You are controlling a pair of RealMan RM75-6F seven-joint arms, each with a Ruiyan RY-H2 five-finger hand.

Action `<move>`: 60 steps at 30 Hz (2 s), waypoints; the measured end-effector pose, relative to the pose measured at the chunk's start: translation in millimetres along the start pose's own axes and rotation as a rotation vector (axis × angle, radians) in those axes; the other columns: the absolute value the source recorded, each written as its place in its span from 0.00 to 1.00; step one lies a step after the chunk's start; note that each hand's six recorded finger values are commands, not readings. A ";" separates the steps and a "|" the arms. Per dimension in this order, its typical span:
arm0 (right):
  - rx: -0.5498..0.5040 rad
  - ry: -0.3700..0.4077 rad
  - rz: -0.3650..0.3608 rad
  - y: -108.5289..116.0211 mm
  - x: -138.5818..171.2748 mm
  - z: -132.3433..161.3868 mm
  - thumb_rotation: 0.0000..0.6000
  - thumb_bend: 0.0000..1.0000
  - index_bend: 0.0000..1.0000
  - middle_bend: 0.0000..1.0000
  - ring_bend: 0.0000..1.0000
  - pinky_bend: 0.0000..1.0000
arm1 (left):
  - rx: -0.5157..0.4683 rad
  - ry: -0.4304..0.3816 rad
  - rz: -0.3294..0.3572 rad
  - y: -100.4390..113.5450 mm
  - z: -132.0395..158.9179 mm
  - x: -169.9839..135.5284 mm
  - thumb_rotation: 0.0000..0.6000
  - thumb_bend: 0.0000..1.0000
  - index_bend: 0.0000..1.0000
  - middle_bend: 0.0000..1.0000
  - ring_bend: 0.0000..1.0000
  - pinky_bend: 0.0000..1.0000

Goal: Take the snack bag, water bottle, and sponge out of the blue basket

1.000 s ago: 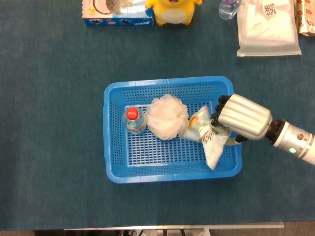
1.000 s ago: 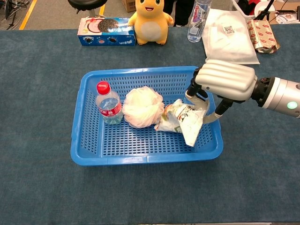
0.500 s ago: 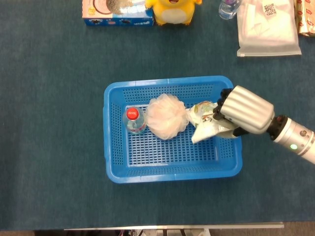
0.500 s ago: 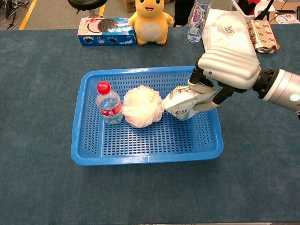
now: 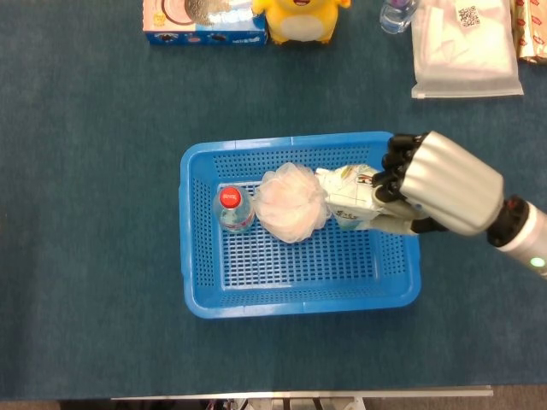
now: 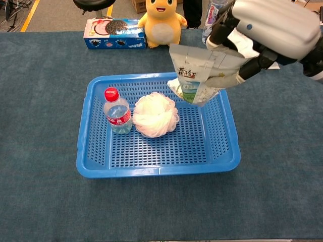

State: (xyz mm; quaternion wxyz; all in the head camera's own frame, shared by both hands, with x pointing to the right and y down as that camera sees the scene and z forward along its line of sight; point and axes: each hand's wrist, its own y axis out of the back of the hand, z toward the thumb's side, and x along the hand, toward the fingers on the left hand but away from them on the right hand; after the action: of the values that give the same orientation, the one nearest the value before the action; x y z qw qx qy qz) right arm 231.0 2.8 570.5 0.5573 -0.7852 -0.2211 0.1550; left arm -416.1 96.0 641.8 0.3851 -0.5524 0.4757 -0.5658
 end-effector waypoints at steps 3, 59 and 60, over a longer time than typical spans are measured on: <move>0.031 0.010 -0.034 17.9 2.0 7.1 1.00 0.14 0.94 0.88 0.77 0.59 | 0.000 -0.005 0.000 0.0 2.4 1.3 1.00 0.32 0.50 0.49 0.33 0.46; 0.351 -0.602 0.402 32.8 140.8 -82.4 1.00 0.00 0.10 0.26 0.34 0.58 | -0.403 -0.347 -0.235 7.4 117.5 46.2 1.00 0.30 0.34 0.30 0.22 0.37; 0.358 -0.602 0.395 33.1 139.7 -84.7 1.00 0.00 0.11 0.27 0.34 0.58 | -0.414 -0.361 -0.254 7.2 122.8 47.5 1.00 0.29 0.34 0.30 0.21 0.36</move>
State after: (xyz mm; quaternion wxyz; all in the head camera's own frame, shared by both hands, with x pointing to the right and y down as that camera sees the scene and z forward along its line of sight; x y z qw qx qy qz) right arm 397.6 -2.2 567.7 0.5551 -0.6226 -0.1889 0.5182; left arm -299.5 34.7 639.5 0.2690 -0.7660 0.4317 -0.3931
